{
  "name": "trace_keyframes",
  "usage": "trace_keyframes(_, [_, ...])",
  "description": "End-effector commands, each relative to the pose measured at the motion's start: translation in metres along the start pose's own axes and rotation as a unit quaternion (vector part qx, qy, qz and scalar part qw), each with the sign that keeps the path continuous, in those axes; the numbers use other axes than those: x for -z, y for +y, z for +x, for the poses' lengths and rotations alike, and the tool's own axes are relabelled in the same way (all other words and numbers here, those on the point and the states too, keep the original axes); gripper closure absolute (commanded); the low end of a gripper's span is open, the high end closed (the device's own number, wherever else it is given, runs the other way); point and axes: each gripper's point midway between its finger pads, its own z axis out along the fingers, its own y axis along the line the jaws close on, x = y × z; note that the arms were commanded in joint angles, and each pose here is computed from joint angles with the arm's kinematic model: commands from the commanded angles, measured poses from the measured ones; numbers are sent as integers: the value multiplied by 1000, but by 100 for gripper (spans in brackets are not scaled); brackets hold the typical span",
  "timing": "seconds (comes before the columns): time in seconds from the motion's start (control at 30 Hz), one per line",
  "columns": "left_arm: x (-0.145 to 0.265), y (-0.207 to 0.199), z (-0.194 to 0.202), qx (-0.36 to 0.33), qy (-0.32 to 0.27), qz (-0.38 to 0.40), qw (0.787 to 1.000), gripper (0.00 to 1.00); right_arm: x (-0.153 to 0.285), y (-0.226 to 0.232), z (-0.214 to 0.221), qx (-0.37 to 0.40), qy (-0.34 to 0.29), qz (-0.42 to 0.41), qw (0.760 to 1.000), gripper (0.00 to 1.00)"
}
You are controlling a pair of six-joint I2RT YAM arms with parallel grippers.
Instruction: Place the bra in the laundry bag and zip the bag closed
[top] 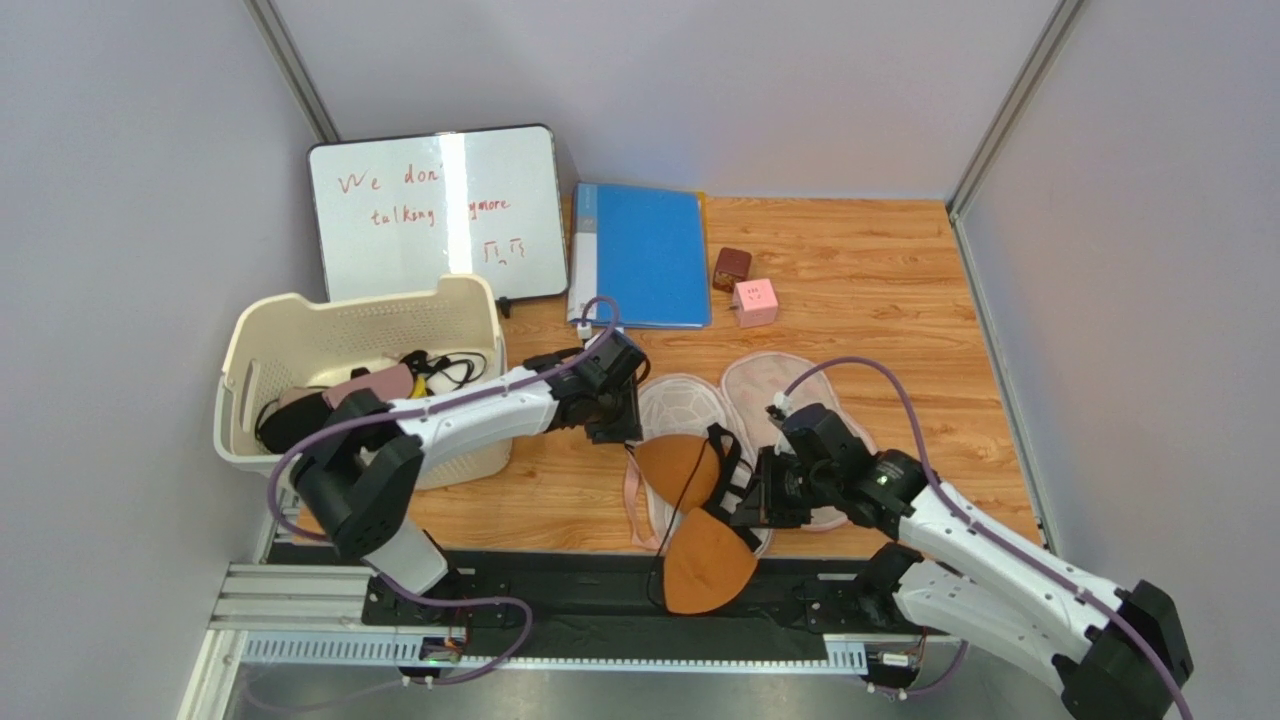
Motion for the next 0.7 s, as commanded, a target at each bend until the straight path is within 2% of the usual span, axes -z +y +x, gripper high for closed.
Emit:
trace_keyframes(0.0, [-29, -7, -19, -6, -15, -34, 999, 62, 21, -9, -22, -12, -66, 36, 997, 100])
trace_keyframes(0.17, [-74, -27, -22, -20, 13, -23, 999, 62, 37, -8, -28, -7, -85, 38, 996, 100])
trace_keyframes(0.23, [-73, -32, -28, -30, 14, -30, 999, 64, 49, -2, -35, 11, -96, 37, 995, 100])
trace_keyframes(0.3, [-56, -37, -42, -33, -22, -27, 999, 63, 56, 5, -38, 29, -97, 33, 994, 100])
trace_keyframes(0.37, [-26, -40, -56, -46, -62, -13, 997, 54, 66, 16, -41, 58, -94, 21, 994, 100])
trace_keyframes(0.43, [-2, -35, -60, -56, -74, -14, 996, 45, 69, 25, -40, 102, -87, 0, 991, 100])
trace_keyframes(0.47, [23, -39, -66, -68, -94, 4, 993, 43, 73, 31, -44, 117, -90, -7, 989, 100])
trace_keyframes(0.53, [45, -39, -62, -88, -96, 24, 991, 39, 77, 44, -49, 138, -92, -27, 986, 100])
trace_keyframes(0.57, [68, -48, -59, -108, -98, 64, 987, 39, 83, 56, -54, 147, -99, -41, 983, 100])
trace_keyframes(0.63, [86, -53, -47, -132, -88, 103, 982, 39, 84, 76, -60, 144, -90, -70, 983, 100])
trace_keyframes(0.67, [110, -63, -41, -143, -88, 151, 974, 39, 86, 85, -61, 136, -83, -84, 984, 100])
